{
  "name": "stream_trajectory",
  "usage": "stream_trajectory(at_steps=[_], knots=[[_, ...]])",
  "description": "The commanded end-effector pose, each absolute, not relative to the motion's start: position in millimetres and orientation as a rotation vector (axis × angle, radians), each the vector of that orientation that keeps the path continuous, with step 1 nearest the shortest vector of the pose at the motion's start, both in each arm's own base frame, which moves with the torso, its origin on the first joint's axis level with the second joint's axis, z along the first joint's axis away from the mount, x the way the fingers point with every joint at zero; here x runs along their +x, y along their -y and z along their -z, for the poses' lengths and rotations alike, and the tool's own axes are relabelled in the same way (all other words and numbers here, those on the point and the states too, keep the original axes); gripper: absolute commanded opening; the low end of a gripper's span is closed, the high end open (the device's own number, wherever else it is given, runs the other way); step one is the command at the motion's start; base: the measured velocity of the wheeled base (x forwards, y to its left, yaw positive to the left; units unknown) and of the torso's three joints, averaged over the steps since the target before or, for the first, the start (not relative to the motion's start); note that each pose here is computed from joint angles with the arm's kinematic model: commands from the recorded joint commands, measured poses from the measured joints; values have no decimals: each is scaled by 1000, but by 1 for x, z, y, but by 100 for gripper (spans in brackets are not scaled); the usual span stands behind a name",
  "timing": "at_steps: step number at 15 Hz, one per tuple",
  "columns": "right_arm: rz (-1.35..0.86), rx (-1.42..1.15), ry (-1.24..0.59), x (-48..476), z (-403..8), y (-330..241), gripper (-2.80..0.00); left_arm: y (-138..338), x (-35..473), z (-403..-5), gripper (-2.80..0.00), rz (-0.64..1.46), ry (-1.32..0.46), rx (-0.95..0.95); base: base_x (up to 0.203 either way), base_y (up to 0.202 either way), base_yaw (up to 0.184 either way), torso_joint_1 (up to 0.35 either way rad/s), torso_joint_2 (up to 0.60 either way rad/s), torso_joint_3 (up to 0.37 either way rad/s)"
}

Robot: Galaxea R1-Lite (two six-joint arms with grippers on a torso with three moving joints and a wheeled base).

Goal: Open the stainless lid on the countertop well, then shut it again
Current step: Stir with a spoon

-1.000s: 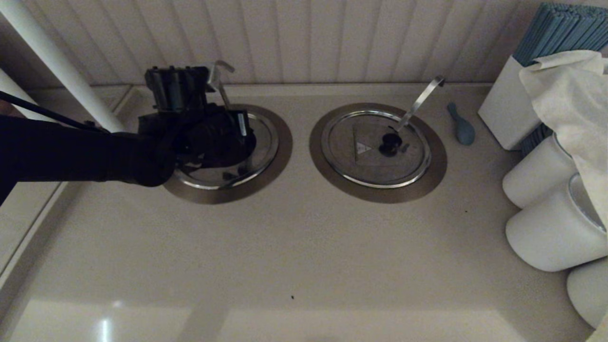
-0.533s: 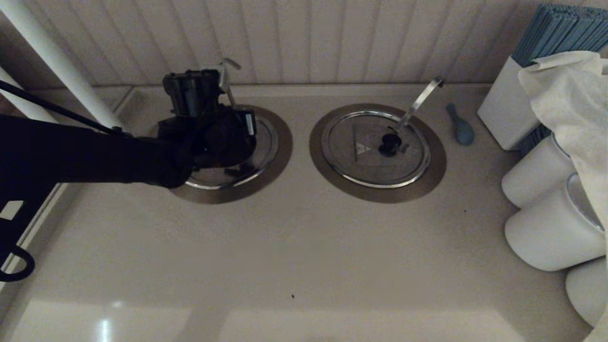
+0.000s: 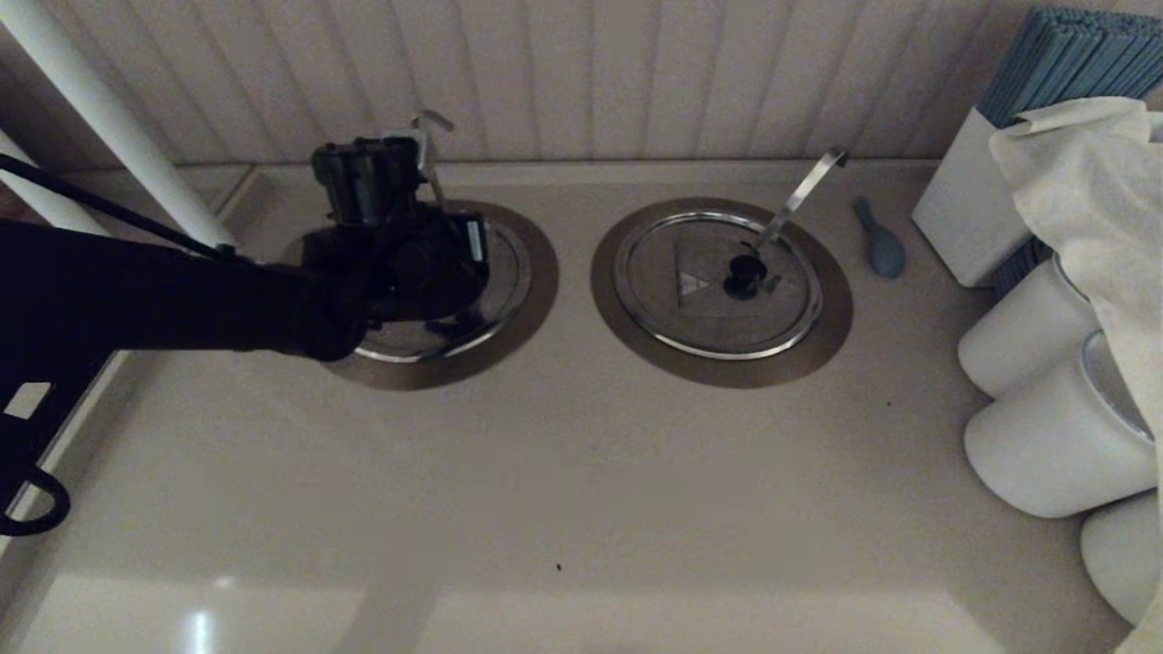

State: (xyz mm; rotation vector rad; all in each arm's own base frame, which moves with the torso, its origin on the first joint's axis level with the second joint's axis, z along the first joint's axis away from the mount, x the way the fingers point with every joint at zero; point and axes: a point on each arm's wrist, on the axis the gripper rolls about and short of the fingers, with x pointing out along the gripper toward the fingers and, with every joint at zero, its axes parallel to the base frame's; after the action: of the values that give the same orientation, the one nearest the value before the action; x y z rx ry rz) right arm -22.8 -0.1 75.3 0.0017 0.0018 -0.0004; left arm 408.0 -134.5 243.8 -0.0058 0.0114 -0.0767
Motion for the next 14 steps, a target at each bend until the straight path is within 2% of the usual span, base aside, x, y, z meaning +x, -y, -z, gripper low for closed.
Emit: stream_trajectory(at_steps=[1, 4, 7, 8, 9, 14], knots=[[0, 2, -2, -23, -75, 0, 0, 120, 404, -258, -280, 48, 26, -15, 0, 0, 0, 0, 0, 0], [0, 2, -3, -23, -75, 0, 0, 108, 404, -263, -280, 23, 37, 16, 0, 0, 0, 0, 0, 0], [0, 2, -2, -23, -75, 0, 0, 117, 407, -254, -280, 43, 20, 18, 0, 0, 0, 0, 0, 0], [0, 2, -2, -23, -75, 0, 0, 123, 407, -250, -37, 54, 11, 19, 0, 0, 0, 0, 0, 0], [0, 2, -2, -23, -75, 0, 0, 127, 406, -247, 0, 61, 2, 22, 0, 0, 0, 0, 0, 0], [0, 2, -2, -23, -75, 0, 0, 137, 402, -247, 0, 88, 2, 18, 0, 0, 0, 0, 0, 0]])
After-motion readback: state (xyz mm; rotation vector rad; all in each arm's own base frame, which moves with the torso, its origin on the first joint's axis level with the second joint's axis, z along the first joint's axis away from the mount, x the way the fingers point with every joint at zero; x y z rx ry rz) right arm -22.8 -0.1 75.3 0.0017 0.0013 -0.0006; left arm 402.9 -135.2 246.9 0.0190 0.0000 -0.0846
